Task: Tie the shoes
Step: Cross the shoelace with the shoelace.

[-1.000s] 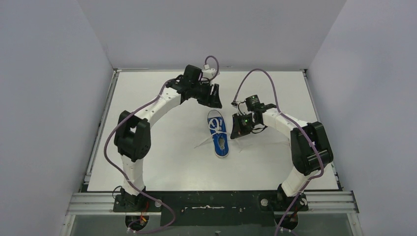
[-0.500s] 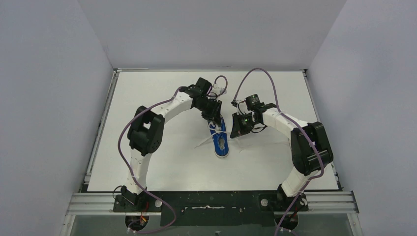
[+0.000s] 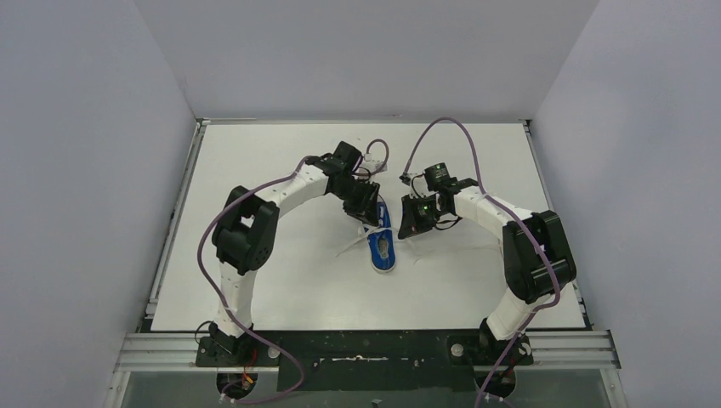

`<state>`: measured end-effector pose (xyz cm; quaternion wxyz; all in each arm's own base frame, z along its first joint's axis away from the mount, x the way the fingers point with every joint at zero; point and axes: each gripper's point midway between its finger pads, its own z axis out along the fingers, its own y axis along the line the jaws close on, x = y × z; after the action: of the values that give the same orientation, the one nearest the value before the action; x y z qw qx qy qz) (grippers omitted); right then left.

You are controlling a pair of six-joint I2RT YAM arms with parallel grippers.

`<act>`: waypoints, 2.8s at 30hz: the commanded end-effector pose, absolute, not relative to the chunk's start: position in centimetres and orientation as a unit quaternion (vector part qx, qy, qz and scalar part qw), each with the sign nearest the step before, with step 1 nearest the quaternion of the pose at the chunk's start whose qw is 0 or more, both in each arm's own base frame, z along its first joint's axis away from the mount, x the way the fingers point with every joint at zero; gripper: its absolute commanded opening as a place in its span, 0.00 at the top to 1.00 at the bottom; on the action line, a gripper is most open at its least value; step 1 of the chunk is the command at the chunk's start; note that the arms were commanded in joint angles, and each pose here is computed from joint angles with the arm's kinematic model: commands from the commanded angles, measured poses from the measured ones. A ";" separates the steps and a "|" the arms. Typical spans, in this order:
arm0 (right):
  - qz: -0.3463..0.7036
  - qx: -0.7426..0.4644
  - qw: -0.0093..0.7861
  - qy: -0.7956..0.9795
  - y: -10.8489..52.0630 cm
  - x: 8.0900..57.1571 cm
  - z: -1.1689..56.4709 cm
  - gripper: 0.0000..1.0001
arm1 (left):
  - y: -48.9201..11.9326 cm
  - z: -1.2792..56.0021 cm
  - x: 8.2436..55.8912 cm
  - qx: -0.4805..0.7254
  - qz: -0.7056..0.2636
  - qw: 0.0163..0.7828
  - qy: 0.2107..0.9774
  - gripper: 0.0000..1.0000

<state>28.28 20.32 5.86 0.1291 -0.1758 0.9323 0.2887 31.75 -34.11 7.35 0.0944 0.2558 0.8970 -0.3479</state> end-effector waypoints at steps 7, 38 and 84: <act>0.304 -0.185 0.175 0.918 21.5 30.4 8.2 1.00 | -35.5 10.6 31.5 0.263 -0.396 0.118 0.872 0.76; 0.297 -0.192 0.152 0.923 24.0 30.9 7.0 1.00 | -35.9 13.3 32.6 0.229 -0.463 0.180 0.837 1.00; 0.395 -0.197 0.191 0.877 26.5 31.9 9.4 1.00 | -34.5 13.4 34.3 0.161 -0.539 0.179 0.808 1.00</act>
<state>32.15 25.28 8.37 0.1796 -0.1808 0.8957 0.3643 33.29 -34.01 10.36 0.1425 0.1372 0.8355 -0.5126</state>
